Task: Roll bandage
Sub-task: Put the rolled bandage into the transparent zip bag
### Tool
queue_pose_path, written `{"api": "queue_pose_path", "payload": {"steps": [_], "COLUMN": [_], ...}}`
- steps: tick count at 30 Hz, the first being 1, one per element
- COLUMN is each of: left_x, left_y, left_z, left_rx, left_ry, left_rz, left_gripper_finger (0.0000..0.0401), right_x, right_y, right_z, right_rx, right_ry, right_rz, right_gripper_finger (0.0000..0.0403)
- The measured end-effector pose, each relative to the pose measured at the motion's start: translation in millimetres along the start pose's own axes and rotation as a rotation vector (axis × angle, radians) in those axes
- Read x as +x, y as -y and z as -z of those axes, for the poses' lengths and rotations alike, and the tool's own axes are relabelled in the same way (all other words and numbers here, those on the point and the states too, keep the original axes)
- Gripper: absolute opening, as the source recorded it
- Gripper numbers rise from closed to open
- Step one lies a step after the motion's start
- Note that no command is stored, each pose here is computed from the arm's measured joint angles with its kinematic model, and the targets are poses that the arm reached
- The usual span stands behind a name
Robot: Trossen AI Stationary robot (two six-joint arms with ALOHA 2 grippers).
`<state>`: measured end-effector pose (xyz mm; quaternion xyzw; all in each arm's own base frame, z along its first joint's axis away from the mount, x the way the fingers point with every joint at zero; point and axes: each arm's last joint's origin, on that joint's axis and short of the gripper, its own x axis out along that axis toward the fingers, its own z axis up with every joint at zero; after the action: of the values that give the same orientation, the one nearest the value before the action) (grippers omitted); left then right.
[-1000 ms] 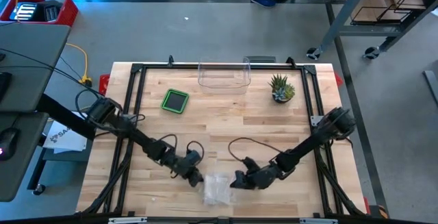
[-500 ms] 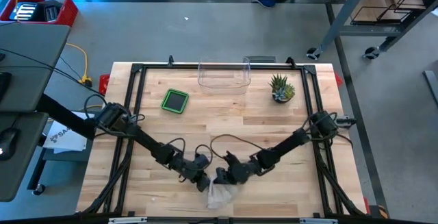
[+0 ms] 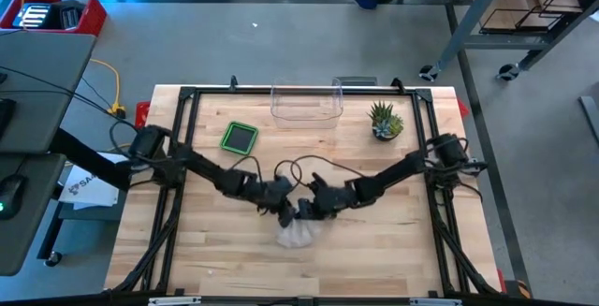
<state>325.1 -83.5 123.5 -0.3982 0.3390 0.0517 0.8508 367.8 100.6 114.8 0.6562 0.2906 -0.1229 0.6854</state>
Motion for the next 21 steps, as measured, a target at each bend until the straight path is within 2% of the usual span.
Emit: {"api": "queue_pose_path", "payload": {"steps": [6,9,15,21], "left_x": [-0.1,-1.6,-9.7,-22.5], "left_y": [-8.5,-12.3,-17.4,-31.5], "left_z": [-14.5,-18.1,-27.6,-39.0], "left_rx": [-0.002,-0.007,0.001,0.021], "left_ry": [-0.002,-0.011,0.002,0.004], "left_rz": [0.014,-0.010,-0.059,-0.189], "left_gripper_finger": [0.0000,0.0001,0.0001,0.0001], "right_x": [-9.6,-15.0,-35.2,-62.7], "right_y": [0.2,-0.1,2.1,2.1], "right_z": [-19.5,-22.9,-26.6,-34.7], "right_rx": [-0.049,-0.078,-0.117,-0.117], "right_ry": [-0.028,-0.052,-0.076,-0.075], "right_rz": [0.010,0.055,0.217,0.371], "right_gripper_finger": [0.0118,0.0142,0.0175,0.0179]}}
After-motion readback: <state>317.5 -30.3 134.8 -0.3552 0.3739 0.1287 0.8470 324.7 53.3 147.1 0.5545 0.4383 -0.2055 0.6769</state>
